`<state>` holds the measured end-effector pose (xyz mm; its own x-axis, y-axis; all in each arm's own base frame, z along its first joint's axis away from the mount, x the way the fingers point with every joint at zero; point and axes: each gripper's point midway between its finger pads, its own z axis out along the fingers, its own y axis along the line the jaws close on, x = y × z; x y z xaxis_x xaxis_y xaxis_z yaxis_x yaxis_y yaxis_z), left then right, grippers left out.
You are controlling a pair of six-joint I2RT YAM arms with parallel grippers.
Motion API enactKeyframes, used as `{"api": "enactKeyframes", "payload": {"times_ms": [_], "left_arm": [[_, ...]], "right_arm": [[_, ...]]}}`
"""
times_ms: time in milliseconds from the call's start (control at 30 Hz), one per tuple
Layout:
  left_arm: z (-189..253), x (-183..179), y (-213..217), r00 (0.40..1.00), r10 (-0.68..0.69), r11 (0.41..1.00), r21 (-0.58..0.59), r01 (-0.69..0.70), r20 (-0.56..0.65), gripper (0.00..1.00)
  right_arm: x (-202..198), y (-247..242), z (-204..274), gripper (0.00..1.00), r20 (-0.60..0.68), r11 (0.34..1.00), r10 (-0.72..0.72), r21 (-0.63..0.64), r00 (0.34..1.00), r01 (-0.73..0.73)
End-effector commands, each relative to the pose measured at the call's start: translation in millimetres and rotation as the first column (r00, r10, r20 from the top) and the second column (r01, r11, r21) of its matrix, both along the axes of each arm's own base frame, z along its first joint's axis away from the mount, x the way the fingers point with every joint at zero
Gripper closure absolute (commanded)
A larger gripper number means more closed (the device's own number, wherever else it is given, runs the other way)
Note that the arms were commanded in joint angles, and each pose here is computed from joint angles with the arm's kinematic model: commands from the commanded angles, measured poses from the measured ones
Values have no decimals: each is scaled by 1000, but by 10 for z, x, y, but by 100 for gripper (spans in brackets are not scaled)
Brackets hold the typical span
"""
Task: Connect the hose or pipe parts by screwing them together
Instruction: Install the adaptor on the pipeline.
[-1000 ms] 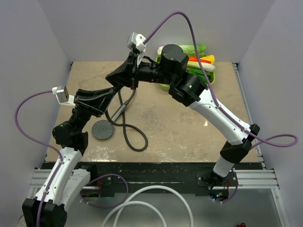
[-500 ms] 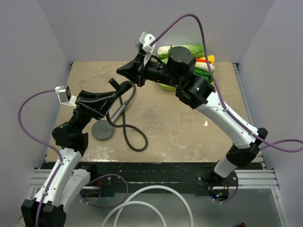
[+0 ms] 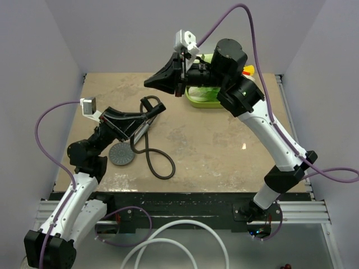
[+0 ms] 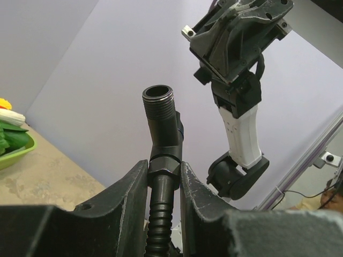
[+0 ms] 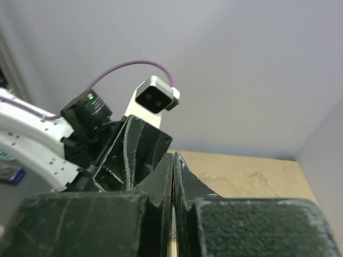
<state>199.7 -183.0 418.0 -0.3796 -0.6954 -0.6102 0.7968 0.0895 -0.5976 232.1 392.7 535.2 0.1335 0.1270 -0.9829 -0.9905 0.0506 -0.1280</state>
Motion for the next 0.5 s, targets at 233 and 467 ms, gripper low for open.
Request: {"api": "enactKeyframes", "payload": {"times_ms": [233,467], "left_arm": [[203,-265,-57,992,-86,996,-3,87,91,100],[205,-255,-58,993,-86,996,-8,87,87,100]], "right_arm": [[-239,20,-344,100,-118,935,332,-86,936,-343],[-229,31,-454,100,-140,923,357,-96,924,-372]]}}
